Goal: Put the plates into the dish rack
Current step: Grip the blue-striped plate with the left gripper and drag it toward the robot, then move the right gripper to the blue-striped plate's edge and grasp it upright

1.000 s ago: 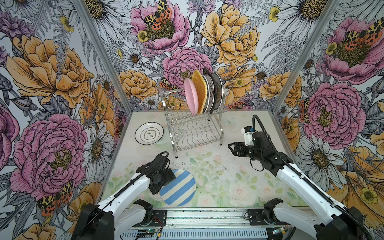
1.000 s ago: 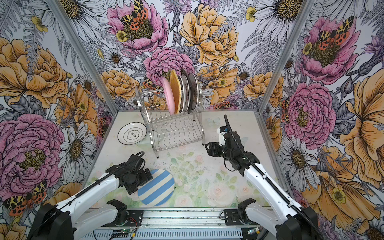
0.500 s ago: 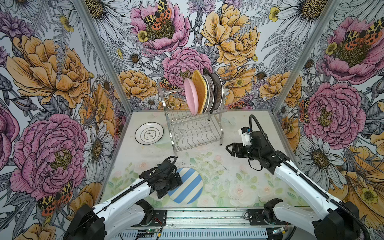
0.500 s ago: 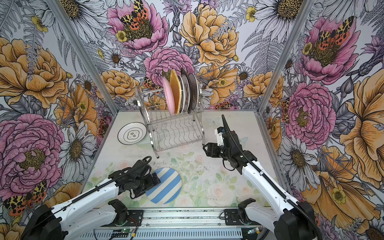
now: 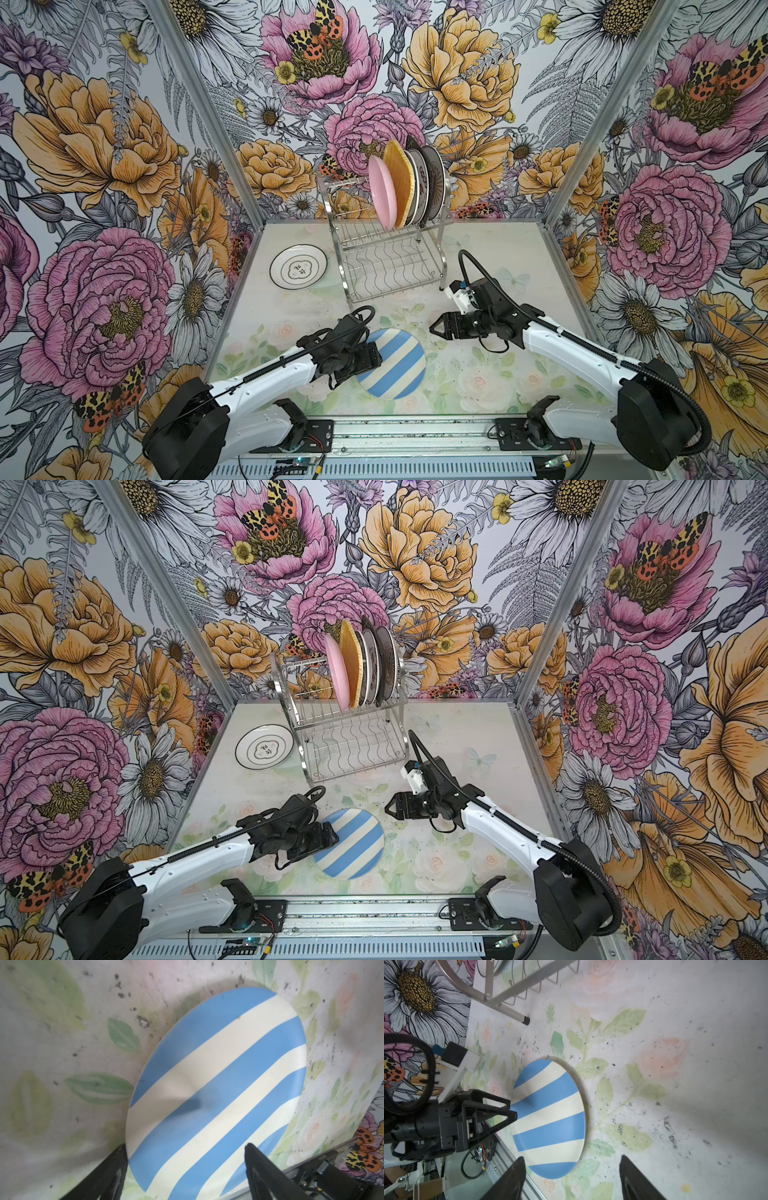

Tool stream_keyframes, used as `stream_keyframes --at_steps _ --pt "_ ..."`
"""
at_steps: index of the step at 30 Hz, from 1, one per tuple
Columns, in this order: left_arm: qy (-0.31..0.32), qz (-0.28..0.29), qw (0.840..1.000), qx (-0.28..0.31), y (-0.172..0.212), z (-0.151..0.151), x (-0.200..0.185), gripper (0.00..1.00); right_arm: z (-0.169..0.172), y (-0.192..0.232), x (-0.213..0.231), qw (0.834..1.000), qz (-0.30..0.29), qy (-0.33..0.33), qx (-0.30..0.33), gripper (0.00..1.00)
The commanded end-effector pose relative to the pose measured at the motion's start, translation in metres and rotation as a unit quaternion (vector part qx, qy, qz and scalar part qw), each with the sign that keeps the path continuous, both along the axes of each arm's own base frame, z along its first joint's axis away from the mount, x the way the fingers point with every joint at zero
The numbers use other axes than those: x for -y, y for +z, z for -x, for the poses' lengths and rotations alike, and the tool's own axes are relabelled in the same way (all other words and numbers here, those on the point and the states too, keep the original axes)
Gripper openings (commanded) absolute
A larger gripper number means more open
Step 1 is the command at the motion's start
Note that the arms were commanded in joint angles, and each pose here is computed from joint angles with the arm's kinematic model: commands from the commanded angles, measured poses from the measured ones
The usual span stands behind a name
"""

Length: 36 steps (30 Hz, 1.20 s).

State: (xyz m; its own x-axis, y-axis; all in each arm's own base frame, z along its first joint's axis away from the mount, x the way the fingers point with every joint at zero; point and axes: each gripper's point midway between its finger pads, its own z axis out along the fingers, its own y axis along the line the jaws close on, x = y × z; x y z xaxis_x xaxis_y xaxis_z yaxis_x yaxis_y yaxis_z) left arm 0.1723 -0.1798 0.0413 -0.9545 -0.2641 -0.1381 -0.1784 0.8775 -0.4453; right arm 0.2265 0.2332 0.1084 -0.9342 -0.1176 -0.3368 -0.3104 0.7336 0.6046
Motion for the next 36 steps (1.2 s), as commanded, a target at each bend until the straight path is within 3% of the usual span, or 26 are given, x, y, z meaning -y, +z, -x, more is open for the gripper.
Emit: stream_keyframes --at_steps 1,6,19,26,36 --pt "-0.020 0.022 0.999 0.022 0.002 -0.006 0.005 0.81 0.006 -0.013 -0.010 1.000 -0.002 0.016 -0.019 0.72" --pt "-0.037 0.022 0.999 0.011 -0.008 -0.005 0.010 0.72 0.006 -0.034 -0.016 0.999 0.008 0.023 -0.039 0.71" --pt "-0.060 0.044 0.997 0.010 -0.018 -0.002 0.022 0.65 0.025 -0.077 -0.023 0.993 0.012 0.055 -0.108 0.68" --pt "-0.075 0.049 0.996 0.007 -0.023 -0.004 0.031 0.63 0.042 -0.083 -0.033 0.986 -0.013 0.096 -0.139 0.65" --pt "-0.083 0.051 0.995 0.003 -0.030 -0.007 0.038 0.60 0.044 -0.078 -0.040 0.985 -0.038 0.111 -0.130 0.63"
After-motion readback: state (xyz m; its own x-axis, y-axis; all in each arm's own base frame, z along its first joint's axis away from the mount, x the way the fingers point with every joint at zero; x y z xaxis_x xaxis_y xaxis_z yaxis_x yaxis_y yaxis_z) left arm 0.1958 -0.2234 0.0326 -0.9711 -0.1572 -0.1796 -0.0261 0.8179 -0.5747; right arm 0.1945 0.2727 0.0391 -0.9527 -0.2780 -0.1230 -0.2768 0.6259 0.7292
